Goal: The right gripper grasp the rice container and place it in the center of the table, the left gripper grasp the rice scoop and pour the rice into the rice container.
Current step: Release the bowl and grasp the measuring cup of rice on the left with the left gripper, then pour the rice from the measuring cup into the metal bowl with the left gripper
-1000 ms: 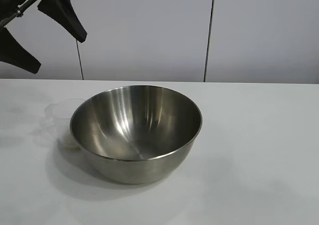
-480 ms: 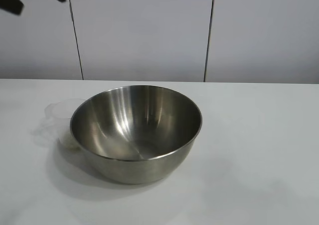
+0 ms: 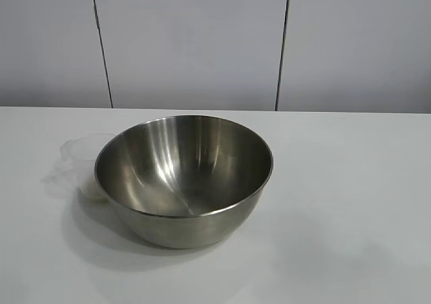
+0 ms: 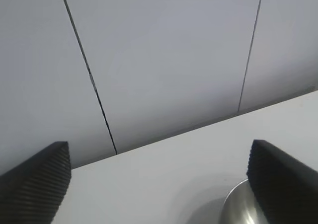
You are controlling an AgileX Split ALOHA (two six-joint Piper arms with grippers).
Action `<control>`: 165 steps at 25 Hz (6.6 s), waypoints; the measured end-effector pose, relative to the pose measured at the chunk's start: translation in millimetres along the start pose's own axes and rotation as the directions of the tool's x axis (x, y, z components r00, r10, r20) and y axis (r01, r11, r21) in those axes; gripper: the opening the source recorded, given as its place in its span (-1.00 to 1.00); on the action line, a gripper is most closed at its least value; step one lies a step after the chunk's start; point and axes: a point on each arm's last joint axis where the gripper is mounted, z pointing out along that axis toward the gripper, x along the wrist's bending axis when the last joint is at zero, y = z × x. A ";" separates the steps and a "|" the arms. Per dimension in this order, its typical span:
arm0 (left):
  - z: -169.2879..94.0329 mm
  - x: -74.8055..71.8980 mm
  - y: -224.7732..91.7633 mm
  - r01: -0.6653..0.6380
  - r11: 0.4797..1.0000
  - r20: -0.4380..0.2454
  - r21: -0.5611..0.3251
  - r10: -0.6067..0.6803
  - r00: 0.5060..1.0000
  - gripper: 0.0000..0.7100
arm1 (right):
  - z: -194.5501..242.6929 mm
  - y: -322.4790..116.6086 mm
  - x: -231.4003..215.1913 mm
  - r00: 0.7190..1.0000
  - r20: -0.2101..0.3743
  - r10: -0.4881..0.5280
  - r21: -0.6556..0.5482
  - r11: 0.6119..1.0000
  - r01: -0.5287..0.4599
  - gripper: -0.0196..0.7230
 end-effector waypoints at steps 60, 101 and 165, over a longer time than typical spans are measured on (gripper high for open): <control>119.6 8.7 -329.1 0.035 0.991 0.119 0.132 -0.051 0.992 0.79 | 0.0 0.0 0.0 1.000 0.000 0.001 0.000 1.000 -0.001 0.40; 184.5 28.2 -328.5 0.088 0.996 0.210 0.034 -0.093 0.973 0.76 | 0.0 0.0 0.0 1.000 0.000 0.004 0.000 1.000 -0.004 0.39; 113.7 -156.8 -149.7 -0.989 0.129 -0.044 -0.066 0.990 0.132 -0.98 | 0.0 0.0 0.0 1.000 0.000 0.004 0.000 1.000 -0.004 0.39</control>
